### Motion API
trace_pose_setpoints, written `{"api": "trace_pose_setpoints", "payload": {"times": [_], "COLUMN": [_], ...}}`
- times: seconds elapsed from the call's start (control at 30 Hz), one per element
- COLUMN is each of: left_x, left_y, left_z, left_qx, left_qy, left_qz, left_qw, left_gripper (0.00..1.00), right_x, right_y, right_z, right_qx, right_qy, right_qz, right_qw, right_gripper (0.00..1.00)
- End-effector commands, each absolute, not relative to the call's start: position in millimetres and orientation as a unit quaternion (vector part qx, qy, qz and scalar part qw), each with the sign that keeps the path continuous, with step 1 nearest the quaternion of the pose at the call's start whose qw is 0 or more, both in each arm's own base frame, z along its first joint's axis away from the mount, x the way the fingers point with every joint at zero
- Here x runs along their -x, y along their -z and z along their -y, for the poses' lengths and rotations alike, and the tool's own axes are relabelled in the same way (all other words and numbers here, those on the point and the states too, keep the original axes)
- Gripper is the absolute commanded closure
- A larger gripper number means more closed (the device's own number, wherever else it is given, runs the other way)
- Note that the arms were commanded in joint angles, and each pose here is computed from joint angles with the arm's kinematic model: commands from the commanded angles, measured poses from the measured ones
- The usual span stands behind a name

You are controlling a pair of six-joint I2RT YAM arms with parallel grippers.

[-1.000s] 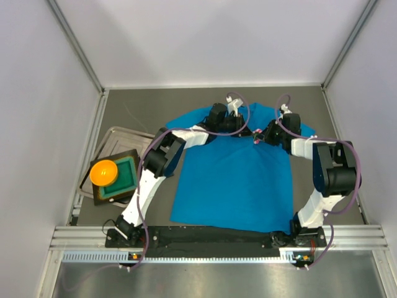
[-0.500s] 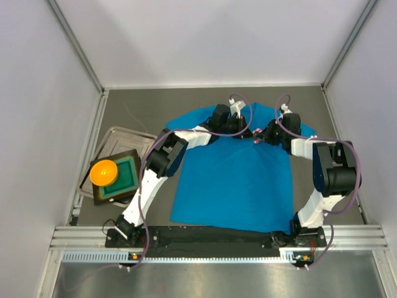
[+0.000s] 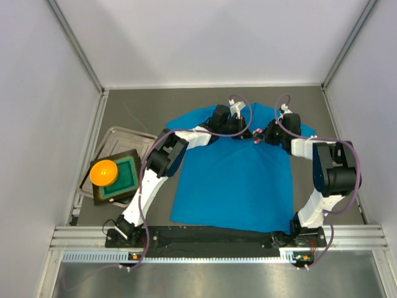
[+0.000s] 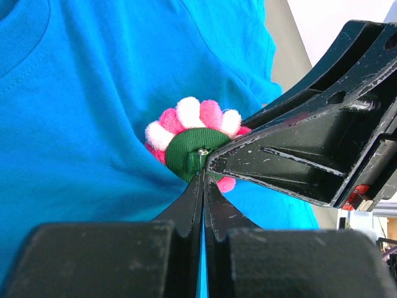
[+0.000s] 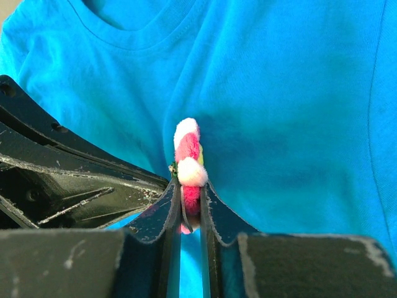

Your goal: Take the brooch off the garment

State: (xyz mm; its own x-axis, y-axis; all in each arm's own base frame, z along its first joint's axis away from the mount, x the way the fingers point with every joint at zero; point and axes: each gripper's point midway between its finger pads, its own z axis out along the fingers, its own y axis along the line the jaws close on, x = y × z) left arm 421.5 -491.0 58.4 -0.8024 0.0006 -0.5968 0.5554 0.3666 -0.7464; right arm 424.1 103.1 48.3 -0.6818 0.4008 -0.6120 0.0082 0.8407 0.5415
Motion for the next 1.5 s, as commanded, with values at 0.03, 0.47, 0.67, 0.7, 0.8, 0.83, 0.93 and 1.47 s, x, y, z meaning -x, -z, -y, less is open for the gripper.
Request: {"api": "trace_pose_setpoints", "payload": {"times": [0.03, 0.47, 0.67, 0.7, 0.8, 0.83, 0.93, 1.47], "left_x": [-418.1, -421.6, -424.5, -424.1, -424.9, -425.3, -423.4, -423.0], "left_y": [-67.1, -86.9, -88.2, -90.6, -91.0, -87.5, -85.7, -86.3], "left_z": [491.9, 486.5, 487.5, 488.0, 489.3, 489.2, 491.0, 485.6], "left_qx": [-0.189, -0.191, -0.179, -0.179, -0.173, -0.171, -0.167, -0.139], "left_qy": [0.537, 0.531, 0.542, 0.544, 0.549, 0.552, 0.564, 0.604], "left_qz": [-0.777, -0.772, -0.768, -0.766, -0.766, -0.766, -0.764, -0.749], "left_qw": [0.267, 0.293, 0.291, 0.291, 0.288, 0.283, 0.267, 0.234], "left_gripper": [0.99, 0.84, 0.79, 0.79, 0.80, 0.81, 0.85, 0.97], "right_x": [-435.6, -435.3, -434.4, -434.6, -434.5, -434.8, -434.5, -433.5], "right_y": [-67.0, -67.9, -67.3, -67.5, -67.2, -67.5, -68.6, -70.2], "right_z": [-108.4, -110.1, -110.1, -110.1, -111.0, -110.5, -110.9, -114.8], "right_qx": [-0.094, -0.091, -0.090, -0.090, -0.089, -0.088, -0.086, -0.076], "right_qy": [-0.273, -0.275, -0.276, -0.276, -0.277, -0.277, -0.278, -0.288], "right_qz": [-0.863, -0.862, -0.863, -0.863, -0.863, -0.862, -0.862, -0.859], "right_qw": [0.414, 0.415, 0.414, 0.414, 0.414, 0.415, 0.416, 0.417], "right_gripper": [1.00, 1.00, 1.00, 1.00, 1.00, 1.00, 1.00, 1.00]}}
